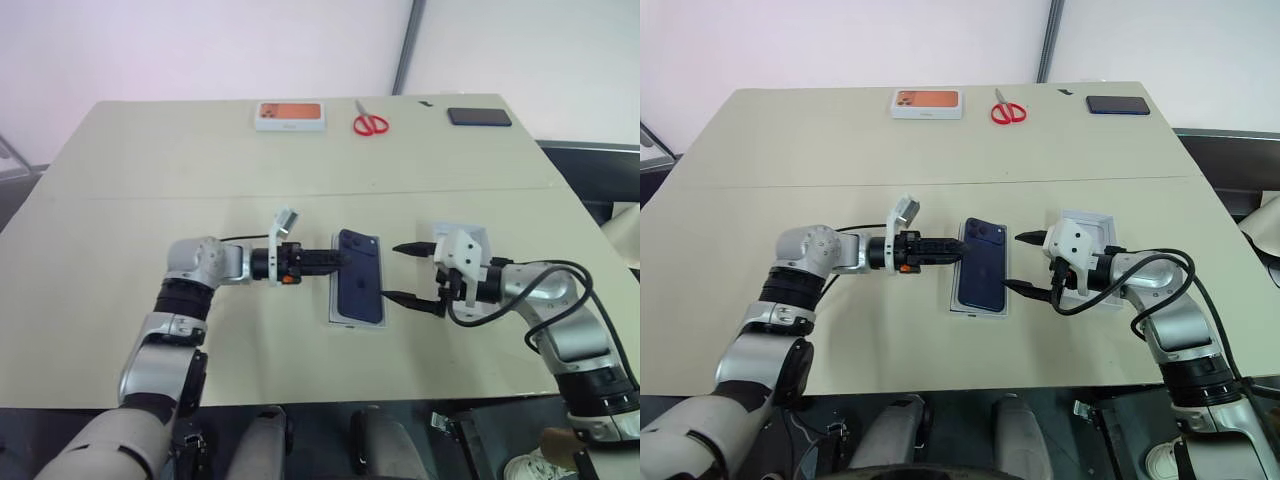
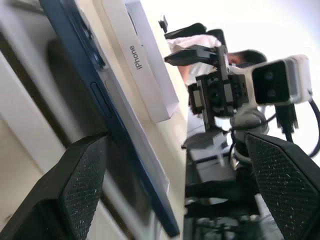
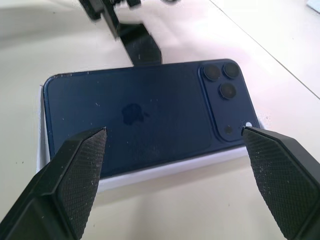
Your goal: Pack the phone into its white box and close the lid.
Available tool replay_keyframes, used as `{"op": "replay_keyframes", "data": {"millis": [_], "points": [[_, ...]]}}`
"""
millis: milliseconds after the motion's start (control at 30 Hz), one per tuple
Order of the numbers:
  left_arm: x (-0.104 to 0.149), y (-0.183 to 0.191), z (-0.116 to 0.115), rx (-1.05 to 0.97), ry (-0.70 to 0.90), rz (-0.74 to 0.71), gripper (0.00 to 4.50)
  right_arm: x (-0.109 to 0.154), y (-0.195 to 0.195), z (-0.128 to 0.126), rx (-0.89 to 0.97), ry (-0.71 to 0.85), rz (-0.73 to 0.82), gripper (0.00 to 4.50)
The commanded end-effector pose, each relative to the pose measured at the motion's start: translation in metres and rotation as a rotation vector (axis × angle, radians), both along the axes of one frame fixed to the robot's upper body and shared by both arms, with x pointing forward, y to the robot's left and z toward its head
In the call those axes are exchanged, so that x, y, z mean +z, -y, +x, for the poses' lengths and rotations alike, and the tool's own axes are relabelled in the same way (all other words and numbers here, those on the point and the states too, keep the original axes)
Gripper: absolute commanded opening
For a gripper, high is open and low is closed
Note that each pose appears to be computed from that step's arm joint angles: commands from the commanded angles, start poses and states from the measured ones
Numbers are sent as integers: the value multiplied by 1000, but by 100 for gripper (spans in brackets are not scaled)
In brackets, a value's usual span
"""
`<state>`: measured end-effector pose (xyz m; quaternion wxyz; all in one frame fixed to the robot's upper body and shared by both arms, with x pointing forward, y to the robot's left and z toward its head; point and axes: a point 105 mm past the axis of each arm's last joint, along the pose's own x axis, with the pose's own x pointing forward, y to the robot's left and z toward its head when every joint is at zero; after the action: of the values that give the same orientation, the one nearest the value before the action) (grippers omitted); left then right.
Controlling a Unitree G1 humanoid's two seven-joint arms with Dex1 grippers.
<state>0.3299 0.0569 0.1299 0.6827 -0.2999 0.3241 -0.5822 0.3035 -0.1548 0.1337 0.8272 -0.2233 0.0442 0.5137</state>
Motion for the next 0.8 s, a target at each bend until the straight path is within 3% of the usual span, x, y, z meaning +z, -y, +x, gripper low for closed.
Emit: {"op": "replay_keyframes", "data": {"millis": [33,233,367,500,667,800], "points": [[12,-8,-5,-21,88,-2,447,10,-6,2,22,44,10,450],[11,-29,0,51,323,50,447,11,-12,8,20,44,23,450],[26,-49,16,217,791,110,447,16,-23,17,-6,49,67,450],[22,-65,14,271,896,113,447,17,-32,19,-11,46,102,450],[2,-83,-3,239,1141,236,447,11,-37,16,5,33,89,450],[-12,-78,-5,231,1151,264,447,7,-20,22,-37,41,27,450]]}}
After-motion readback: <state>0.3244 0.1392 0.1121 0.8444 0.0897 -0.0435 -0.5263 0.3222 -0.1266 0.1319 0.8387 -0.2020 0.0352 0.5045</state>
